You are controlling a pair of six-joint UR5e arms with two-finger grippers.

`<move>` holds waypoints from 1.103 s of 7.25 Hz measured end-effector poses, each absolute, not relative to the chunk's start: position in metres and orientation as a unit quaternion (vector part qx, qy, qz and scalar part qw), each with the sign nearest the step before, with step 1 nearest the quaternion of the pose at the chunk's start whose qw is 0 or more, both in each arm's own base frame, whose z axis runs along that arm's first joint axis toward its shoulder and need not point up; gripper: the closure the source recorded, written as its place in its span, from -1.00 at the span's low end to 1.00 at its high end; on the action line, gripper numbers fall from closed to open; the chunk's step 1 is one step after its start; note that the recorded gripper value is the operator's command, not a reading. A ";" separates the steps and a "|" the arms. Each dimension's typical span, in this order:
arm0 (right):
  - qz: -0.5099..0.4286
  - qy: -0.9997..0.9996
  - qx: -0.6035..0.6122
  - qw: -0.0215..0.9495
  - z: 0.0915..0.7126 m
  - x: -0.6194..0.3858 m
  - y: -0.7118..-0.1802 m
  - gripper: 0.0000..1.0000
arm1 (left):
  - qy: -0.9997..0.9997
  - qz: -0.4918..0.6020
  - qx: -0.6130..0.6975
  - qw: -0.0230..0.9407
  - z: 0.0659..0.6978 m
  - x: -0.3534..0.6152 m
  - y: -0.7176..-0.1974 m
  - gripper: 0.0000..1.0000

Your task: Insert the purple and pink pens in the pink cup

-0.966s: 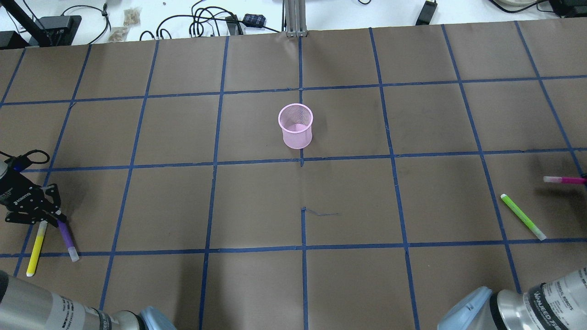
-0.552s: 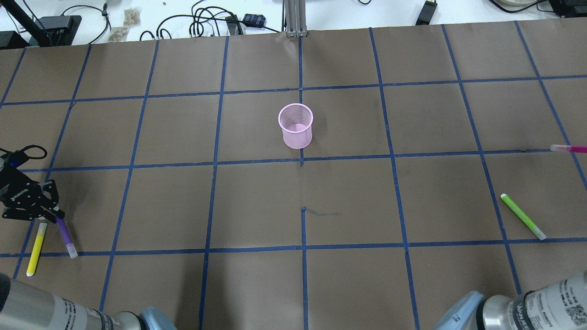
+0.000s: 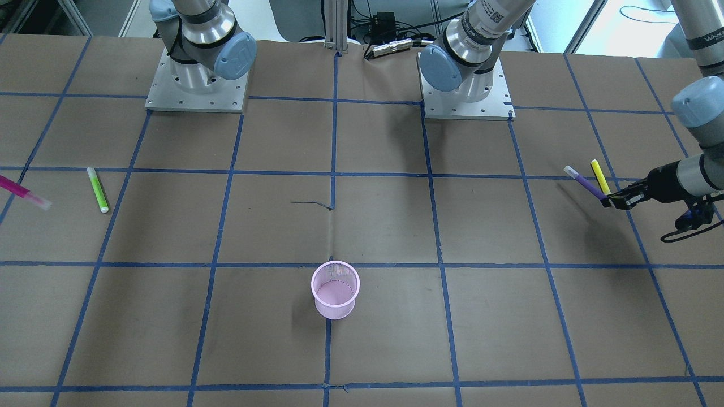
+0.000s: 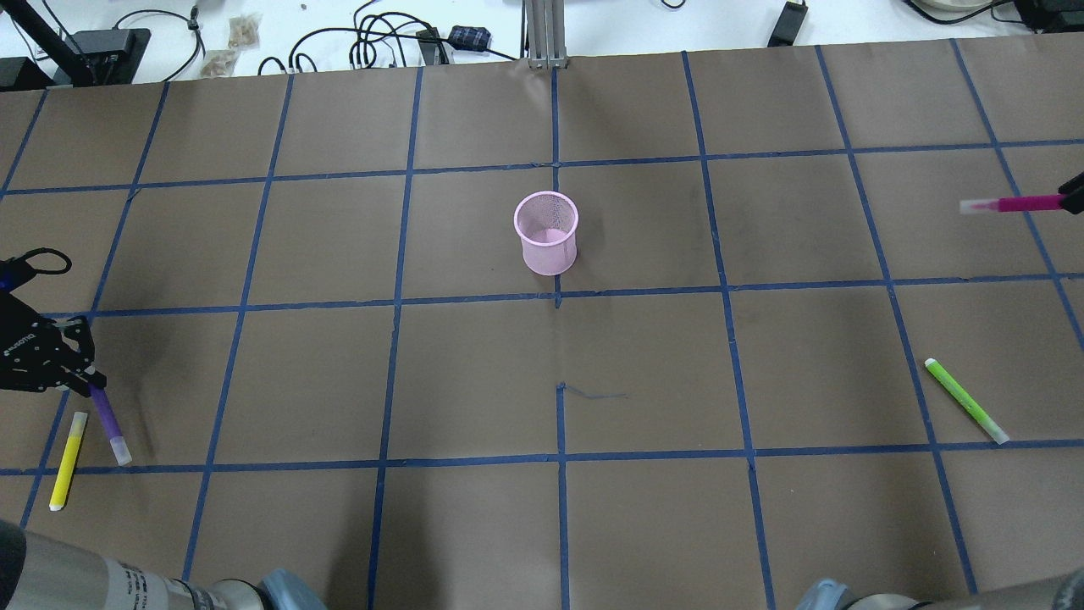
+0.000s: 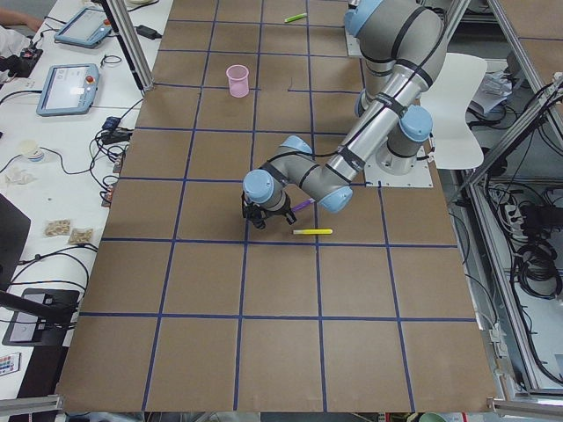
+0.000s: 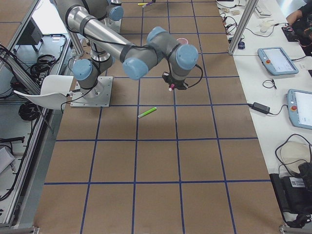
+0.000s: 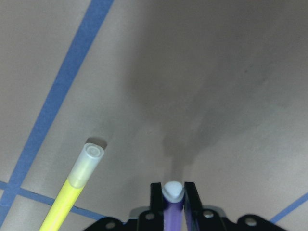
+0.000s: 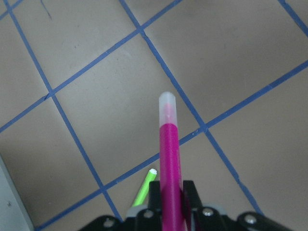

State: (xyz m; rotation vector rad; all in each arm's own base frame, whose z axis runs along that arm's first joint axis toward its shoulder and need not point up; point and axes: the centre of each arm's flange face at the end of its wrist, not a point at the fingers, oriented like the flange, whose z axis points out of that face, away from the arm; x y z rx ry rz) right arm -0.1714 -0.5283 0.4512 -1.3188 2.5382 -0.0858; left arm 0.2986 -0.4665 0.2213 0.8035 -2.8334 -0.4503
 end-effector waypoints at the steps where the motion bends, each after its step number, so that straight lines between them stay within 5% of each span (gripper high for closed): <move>1: -0.008 0.905 -0.408 0.120 0.473 -0.108 -0.532 1.00 | -0.952 -0.135 0.262 0.080 0.236 0.296 -0.470 1.00; 5: 0.014 0.956 -0.292 0.025 0.484 0.116 -0.540 1.00 | -0.970 -0.086 0.219 0.060 0.289 0.258 -0.493 1.00; 8: -0.020 0.959 -0.281 -0.012 0.414 0.278 -0.556 1.00 | -0.977 -0.053 0.193 0.067 0.314 0.232 -0.510 1.00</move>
